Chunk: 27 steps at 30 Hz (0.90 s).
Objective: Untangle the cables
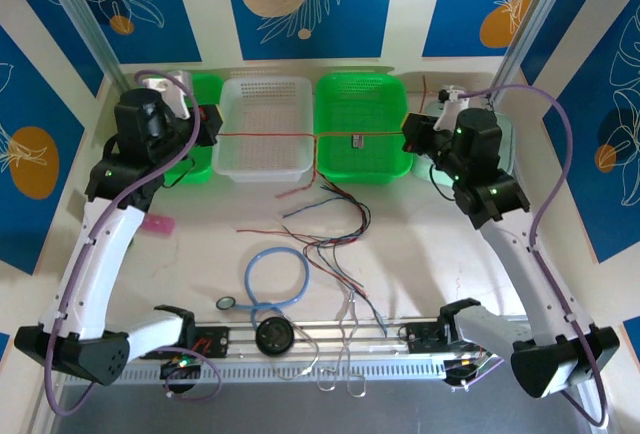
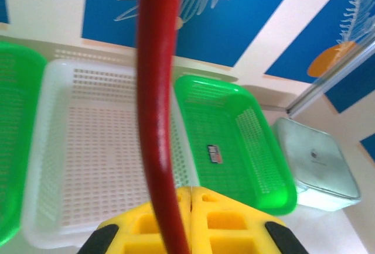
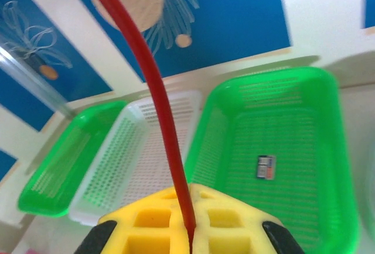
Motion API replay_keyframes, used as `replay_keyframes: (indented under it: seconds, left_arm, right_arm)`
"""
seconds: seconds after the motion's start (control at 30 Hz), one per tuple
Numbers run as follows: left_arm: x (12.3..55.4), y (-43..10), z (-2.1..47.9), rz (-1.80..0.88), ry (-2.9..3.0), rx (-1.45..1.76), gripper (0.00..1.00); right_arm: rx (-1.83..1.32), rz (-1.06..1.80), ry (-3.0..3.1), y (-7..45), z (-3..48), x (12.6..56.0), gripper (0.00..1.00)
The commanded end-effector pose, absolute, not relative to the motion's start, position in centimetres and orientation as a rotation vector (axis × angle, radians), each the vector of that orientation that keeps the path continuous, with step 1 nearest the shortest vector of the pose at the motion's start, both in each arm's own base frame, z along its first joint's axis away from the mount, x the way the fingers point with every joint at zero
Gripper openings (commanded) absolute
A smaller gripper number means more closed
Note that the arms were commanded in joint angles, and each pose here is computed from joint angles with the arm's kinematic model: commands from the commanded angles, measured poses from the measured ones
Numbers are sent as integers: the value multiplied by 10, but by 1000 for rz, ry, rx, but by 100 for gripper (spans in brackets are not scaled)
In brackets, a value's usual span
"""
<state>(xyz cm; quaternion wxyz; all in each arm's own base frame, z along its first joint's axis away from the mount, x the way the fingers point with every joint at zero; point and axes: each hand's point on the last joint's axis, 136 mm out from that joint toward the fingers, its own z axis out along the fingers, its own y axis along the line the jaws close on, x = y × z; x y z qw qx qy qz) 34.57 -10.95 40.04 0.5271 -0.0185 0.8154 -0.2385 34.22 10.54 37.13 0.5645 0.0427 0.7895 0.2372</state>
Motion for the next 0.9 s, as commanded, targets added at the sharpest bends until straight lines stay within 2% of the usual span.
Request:
replay_keyframes:
  seconds: [0.0,0.37,0.53,0.87]
  left_arm:
    - [340,-70,414,-379,1924,-96,0]
    - [331,11,435,-26,1756,-364,0]
    - [303,58,439,34,1456,-644,0]
    - [285,81,445,102,1362,-780,0]
  right_arm:
    - [228,367,1833,58,378,334,0]
    - [462,186,1722,-17,391,317,0]
    - [570,184,1688,-35,390,312,0]
    - [645,123,1656,-65,388,304,0]
